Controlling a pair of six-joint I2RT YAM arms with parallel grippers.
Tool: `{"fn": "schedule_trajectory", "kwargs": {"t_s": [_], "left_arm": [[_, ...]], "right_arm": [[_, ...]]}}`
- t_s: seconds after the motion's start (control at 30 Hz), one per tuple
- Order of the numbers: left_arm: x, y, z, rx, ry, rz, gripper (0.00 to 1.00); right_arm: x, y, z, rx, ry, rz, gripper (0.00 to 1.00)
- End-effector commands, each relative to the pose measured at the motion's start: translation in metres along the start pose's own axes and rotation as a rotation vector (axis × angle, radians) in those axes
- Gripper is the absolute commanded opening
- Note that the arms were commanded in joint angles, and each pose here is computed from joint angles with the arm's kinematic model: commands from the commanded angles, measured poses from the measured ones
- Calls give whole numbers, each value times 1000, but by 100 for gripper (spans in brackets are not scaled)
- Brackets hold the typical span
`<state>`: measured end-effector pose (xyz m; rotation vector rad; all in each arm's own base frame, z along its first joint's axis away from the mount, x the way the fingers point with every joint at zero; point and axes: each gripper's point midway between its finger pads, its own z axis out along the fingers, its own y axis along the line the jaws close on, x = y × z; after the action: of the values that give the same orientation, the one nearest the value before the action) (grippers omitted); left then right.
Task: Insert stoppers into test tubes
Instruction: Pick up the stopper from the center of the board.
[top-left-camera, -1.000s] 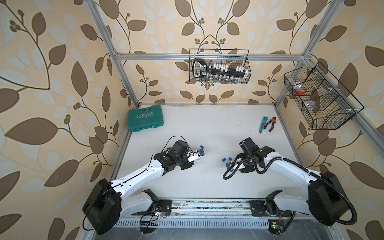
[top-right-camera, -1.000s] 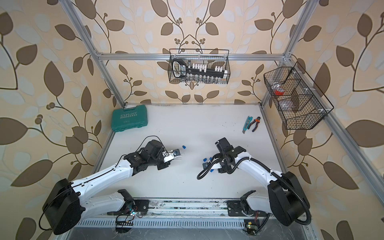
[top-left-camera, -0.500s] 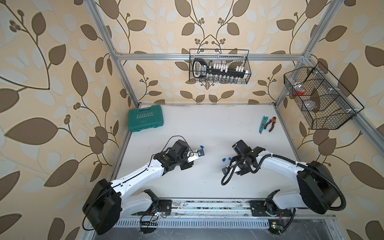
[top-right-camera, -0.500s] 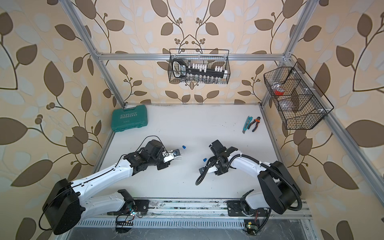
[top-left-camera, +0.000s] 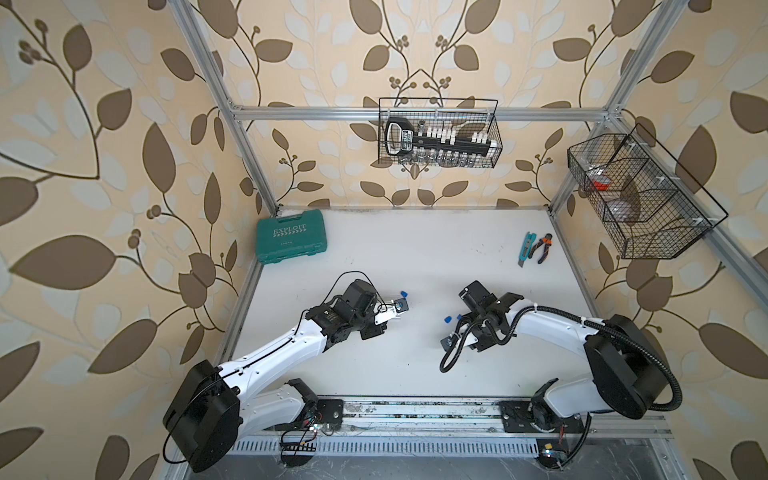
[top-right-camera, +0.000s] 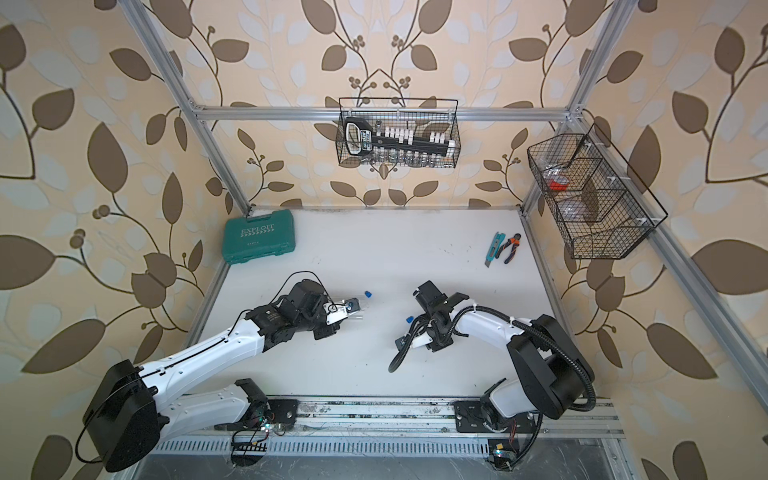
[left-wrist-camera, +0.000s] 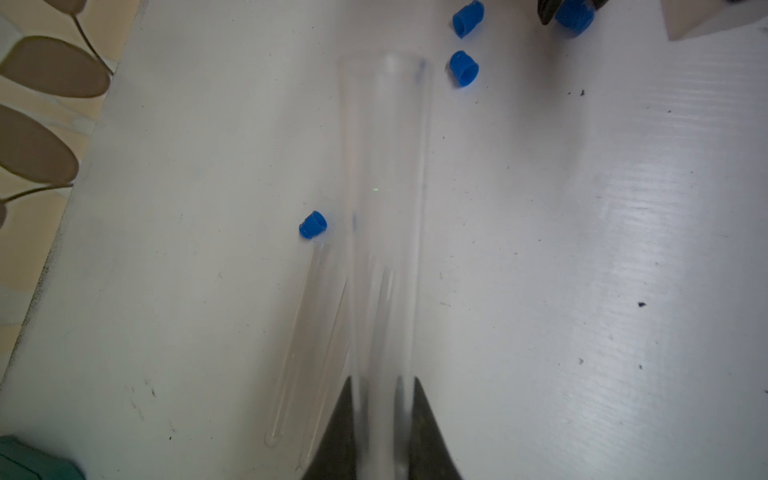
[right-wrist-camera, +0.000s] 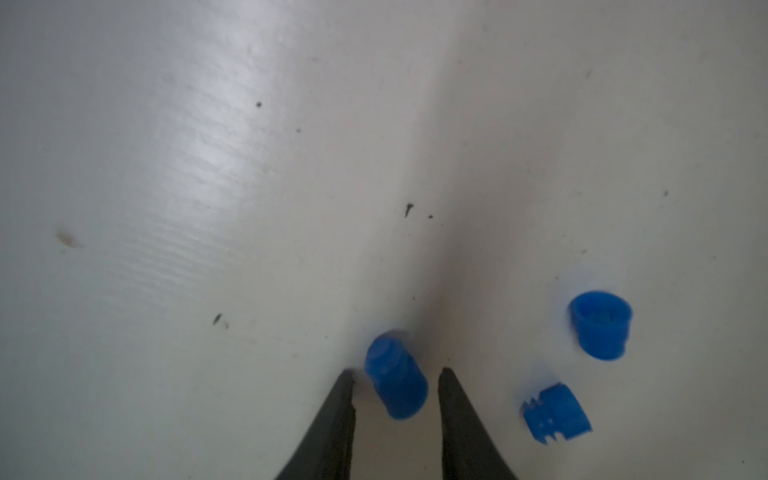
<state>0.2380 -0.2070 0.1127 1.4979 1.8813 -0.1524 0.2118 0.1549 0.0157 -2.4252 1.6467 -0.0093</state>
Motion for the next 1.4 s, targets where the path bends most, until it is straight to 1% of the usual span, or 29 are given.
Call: {"fn": "schedule_trajectory", "kwargs": {"t_s": [0.0,0.43,0.87,1.07,1.2,1.37], "left_arm": [[-16,11,-12,-30,-52,9,0],[-16,13,-12,-41,-48,13,0],[-12,17,-11,-64,-35,20,0],[-12,17,-10,-64,-36,19,0],[-12,18,-10,-67,-33,18,0],[-9,19,-9,-68,-25,22,0]], "right_arm": [[-4,4,2,-35,-11,-12,30],[0,6,5,-39,7,-4,22],[5,13,11,-47,27,6,18],[5,14,10,-51,26,15,14],[-4,10,4,-61,-14,84,14],[-24,-7,-11,-65,-95,268,13]]}}
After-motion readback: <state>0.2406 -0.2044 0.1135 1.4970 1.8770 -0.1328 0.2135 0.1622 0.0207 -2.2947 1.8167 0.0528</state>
